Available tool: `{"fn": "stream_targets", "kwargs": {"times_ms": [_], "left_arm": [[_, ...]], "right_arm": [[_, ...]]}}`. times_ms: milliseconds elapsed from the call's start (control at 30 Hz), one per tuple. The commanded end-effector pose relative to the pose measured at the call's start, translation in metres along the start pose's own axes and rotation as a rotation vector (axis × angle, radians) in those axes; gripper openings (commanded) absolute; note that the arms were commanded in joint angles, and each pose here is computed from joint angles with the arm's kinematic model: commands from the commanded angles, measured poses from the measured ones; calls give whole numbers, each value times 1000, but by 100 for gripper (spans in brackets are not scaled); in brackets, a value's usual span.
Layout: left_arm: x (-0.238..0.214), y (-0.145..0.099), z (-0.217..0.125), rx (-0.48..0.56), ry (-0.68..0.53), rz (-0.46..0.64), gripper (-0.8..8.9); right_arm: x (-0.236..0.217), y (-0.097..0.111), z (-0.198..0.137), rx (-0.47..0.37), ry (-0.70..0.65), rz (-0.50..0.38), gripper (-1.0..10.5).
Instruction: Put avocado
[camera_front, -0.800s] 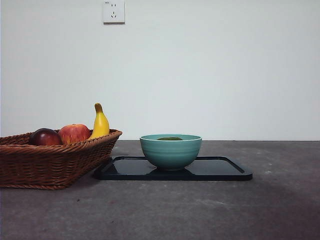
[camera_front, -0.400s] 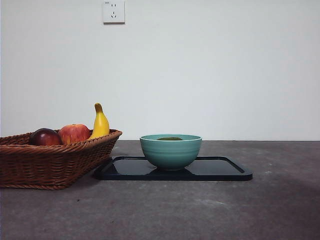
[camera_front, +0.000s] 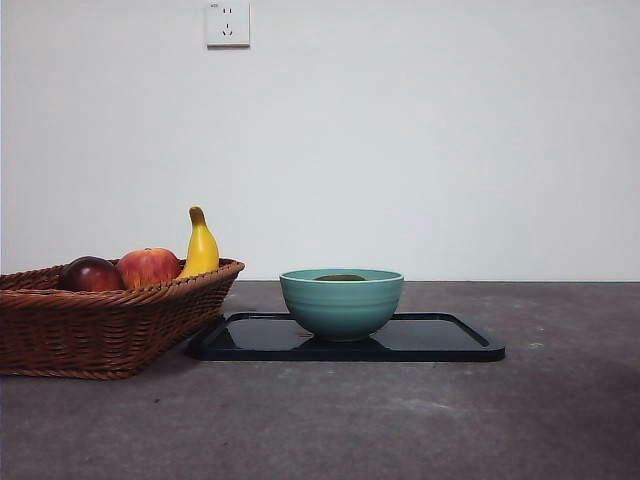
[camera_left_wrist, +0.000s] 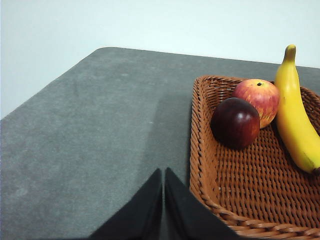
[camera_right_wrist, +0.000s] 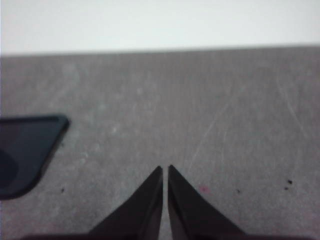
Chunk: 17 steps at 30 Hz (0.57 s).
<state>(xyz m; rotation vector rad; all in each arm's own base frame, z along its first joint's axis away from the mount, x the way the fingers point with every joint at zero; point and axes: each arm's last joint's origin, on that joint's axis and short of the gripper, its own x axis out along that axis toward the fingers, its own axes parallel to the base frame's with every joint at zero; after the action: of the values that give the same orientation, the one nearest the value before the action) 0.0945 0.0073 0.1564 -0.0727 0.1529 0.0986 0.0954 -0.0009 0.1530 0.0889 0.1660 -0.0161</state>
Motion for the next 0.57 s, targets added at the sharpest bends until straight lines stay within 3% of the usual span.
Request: {"fn": "stream_targets", "kwargs": {"times_ms": [33,567], "left_arm": [[2,1,-7,-3,25,5,6],[2,1,-7,-3,25,5,6]], "right_arm": [[1,0,-3,17,11,-3,9],[1,0,0,24,-19,-1,10]]}}
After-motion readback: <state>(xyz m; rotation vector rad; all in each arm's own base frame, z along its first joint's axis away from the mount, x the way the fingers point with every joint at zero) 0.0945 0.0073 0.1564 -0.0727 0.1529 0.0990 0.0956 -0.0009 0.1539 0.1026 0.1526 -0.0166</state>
